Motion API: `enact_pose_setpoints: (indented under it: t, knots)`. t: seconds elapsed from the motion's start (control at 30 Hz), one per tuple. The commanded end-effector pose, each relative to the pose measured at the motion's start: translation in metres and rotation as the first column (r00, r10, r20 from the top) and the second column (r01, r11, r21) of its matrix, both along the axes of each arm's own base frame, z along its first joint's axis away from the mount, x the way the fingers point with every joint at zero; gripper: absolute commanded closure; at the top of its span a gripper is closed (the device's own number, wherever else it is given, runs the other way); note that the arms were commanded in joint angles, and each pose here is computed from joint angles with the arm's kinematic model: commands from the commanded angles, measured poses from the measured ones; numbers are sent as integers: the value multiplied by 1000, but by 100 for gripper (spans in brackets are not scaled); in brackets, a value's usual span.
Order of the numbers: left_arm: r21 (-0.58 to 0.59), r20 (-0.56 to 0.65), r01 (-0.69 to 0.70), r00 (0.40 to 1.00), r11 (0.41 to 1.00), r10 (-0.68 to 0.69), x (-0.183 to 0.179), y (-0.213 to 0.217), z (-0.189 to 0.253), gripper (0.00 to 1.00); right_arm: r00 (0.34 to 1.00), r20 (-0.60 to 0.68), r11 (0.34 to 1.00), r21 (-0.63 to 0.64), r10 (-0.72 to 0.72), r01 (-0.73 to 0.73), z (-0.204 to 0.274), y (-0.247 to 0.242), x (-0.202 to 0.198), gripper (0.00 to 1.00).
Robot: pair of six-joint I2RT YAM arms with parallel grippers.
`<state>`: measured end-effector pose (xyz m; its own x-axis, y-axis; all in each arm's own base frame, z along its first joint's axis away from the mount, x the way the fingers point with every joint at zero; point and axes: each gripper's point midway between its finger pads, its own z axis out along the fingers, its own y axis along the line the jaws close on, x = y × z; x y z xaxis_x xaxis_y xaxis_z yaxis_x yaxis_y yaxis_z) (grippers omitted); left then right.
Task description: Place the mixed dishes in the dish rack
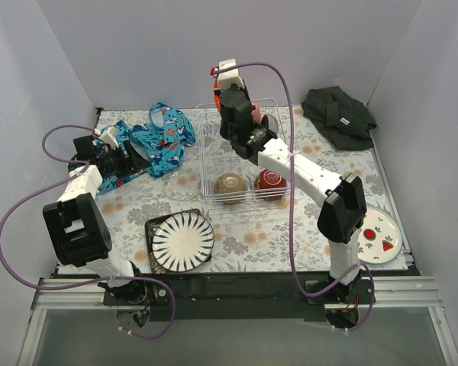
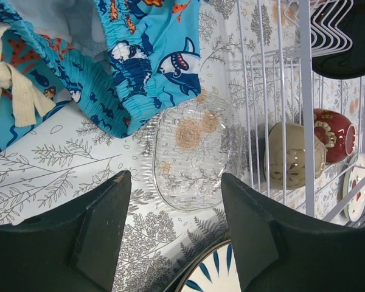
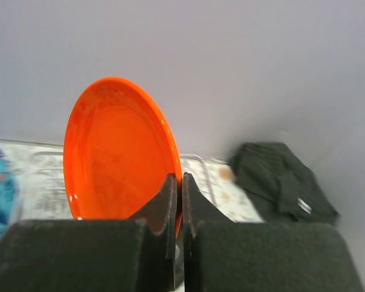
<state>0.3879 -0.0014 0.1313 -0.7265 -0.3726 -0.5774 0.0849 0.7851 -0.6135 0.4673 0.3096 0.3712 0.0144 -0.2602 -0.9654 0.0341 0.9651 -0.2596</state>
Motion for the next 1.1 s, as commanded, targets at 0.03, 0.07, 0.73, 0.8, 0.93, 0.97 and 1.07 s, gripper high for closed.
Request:
enact_pose_setpoints:
  t: [0.03, 0.07, 0.73, 0.8, 0.93, 0.97, 1.07]
  knots:
    - [19, 9, -26, 1000, 999, 26, -2, 4, 5, 40, 935, 20, 930, -99, -354, 354, -9, -53, -1, 99]
    - [17, 2, -28, 1000, 999, 28, -3, 4, 3, 40, 923, 14, 916, -117, -385, 384, -16, -54, 1, 99]
    - [-6, -73, -24, 997, 1000, 23, -21, -3, -19, 40, 884, -37, 839, -338, -465, 427, -68, -82, 31, 99]
    - [-7, -74, -23, 997, 1000, 22, -21, -3, -19, 39, 886, -57, 837, -362, -460, 411, -75, -81, 32, 99]
    - [-7, -83, -24, 996, 1000, 23, -24, -3, -21, 39, 888, -108, 856, -341, -446, 388, -90, -72, 39, 99]
    - [-5, -83, -19, 996, 1000, 19, -25, -4, -22, 40, 887, -113, 857, -340, -447, 388, -94, -71, 40, 99]
    - [3, -89, -19, 996, 1000, 19, -26, -3, -24, 39, 884, -135, 852, -364, -448, 377, -106, -71, 39, 99]
